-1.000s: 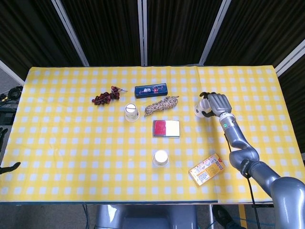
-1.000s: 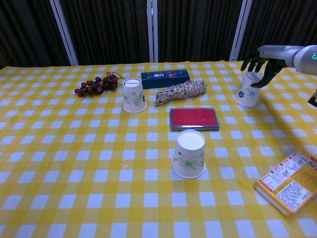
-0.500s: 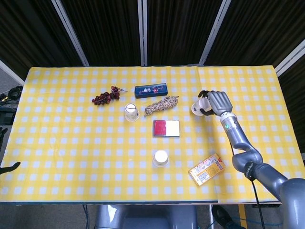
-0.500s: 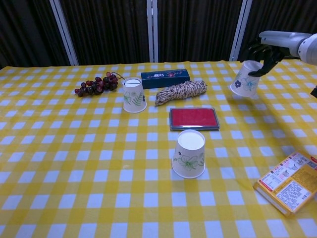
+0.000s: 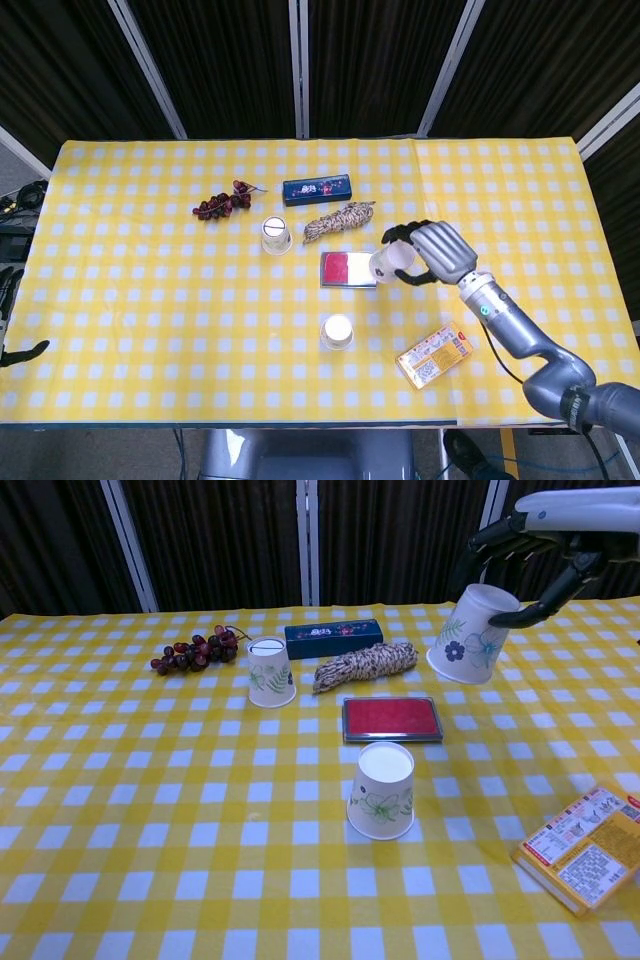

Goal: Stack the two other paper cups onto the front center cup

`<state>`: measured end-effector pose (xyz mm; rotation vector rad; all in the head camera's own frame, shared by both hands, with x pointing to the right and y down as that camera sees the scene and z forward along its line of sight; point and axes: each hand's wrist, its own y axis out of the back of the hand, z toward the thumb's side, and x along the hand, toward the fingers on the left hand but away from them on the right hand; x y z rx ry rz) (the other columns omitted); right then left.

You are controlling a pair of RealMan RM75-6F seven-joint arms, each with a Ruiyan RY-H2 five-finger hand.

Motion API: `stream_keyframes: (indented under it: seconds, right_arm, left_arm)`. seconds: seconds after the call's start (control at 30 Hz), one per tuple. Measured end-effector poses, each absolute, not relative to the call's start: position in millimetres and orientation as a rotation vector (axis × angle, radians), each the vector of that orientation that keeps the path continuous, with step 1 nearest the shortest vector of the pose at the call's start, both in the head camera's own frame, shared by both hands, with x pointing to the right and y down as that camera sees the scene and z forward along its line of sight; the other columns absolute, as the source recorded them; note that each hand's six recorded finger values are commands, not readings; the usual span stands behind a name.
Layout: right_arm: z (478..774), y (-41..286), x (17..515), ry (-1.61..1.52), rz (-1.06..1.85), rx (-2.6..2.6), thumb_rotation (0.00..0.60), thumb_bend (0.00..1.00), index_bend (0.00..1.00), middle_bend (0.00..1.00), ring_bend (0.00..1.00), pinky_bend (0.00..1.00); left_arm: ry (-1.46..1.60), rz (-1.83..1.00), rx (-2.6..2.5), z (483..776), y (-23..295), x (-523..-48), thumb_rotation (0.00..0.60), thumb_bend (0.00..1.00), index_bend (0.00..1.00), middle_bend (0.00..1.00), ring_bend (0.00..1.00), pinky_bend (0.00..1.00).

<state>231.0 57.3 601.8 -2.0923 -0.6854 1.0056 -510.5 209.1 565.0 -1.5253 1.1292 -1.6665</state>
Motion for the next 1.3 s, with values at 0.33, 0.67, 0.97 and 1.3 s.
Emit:
stream_keyframes:
  seconds: [0.33,0.67,0.97,1.3]
  right_arm:
    - [569.4,98.8,208.5,-0.464,0.884,-2.016,0.6,0.25,0.38,0.42,0.38,0.4]
    - [579.3,123.7,169.1,-0.335,0.813,-2.009,0.6,0.25,0.38,0.42,0.38,0.4]
    - [587.5,132.5,147.2,-0.304,0.799,-2.031,0.6,0.25,0.38,0.42,0.38,0.4]
    - [597.0,135.2,134.9,-0.305,0.806,-2.049,0.6,0.21,0.3,0.34,0.35,0.33]
  left_arm:
    - [1.14,-1.65,-1.532,560.3,209.6,-510.4,0.6,0.0,0.0,0.0,0.0,0.0]
    - [1.14,-1.647,-1.535,558.9,210.9,-510.4,0.6,0.0,0.0,0.0,0.0,0.0]
    - [1.142,-1.655,-1.535,559.8,210.3,-512.6,0.6,0.0,0.0,0.0,0.0,0.0]
    - [1.142,-1.657,-1.533,560.1,210.2,-513.0,0.6,0.0,0.0,0.0,0.0,0.0]
